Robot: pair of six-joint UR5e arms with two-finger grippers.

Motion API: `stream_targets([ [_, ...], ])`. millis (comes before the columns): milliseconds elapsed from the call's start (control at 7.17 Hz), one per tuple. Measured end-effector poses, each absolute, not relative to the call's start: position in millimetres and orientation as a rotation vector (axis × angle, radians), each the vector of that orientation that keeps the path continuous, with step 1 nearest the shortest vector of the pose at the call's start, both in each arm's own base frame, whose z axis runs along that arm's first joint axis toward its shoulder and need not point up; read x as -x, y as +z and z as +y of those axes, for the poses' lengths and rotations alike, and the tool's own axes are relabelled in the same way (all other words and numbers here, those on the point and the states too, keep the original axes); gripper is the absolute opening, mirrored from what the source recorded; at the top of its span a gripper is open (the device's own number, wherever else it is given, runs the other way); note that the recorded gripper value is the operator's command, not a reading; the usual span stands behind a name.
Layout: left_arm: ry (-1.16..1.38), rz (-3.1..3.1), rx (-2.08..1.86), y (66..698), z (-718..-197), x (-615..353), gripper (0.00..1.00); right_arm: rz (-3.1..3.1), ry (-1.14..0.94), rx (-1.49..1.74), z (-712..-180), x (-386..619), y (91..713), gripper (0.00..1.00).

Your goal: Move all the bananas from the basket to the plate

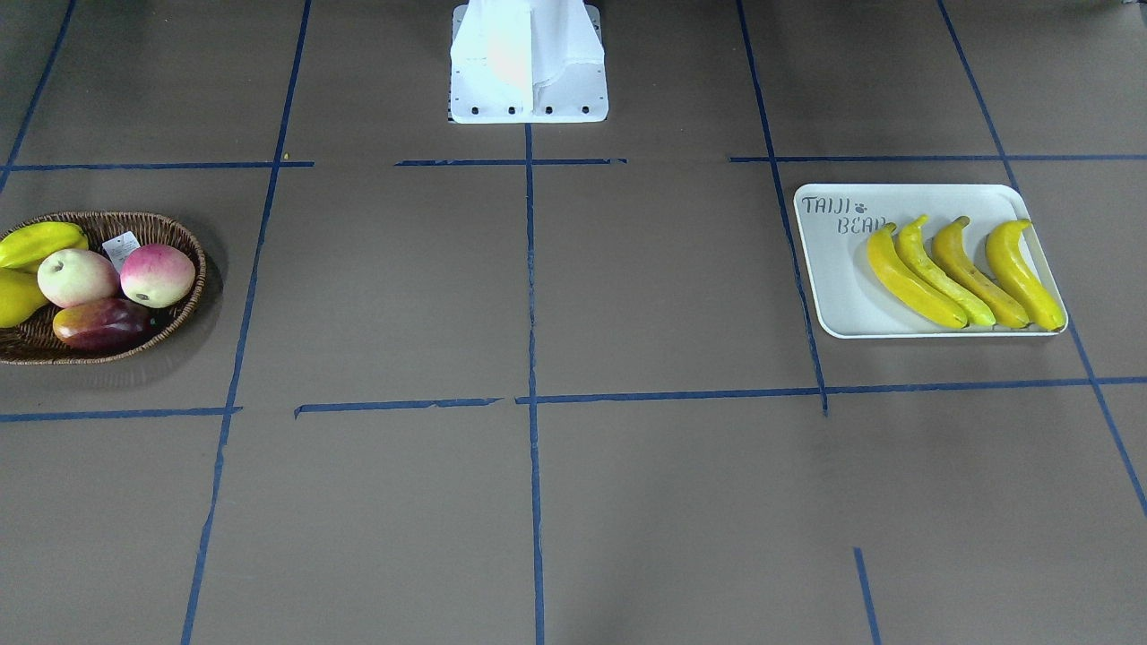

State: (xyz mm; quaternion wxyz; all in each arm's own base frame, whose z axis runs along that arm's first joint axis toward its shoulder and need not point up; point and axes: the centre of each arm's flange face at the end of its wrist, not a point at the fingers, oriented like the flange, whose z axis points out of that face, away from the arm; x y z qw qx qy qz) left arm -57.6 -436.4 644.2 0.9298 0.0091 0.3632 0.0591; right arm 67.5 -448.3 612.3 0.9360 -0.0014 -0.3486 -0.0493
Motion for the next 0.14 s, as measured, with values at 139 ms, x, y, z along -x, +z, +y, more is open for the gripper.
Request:
stream_targets([
  [139,0.122,0.744,-0.022,642.2,-436.6,57.6,1.00,-0.713,-0.101,0.003,-448.3,-67.4,612.5,1.00],
])
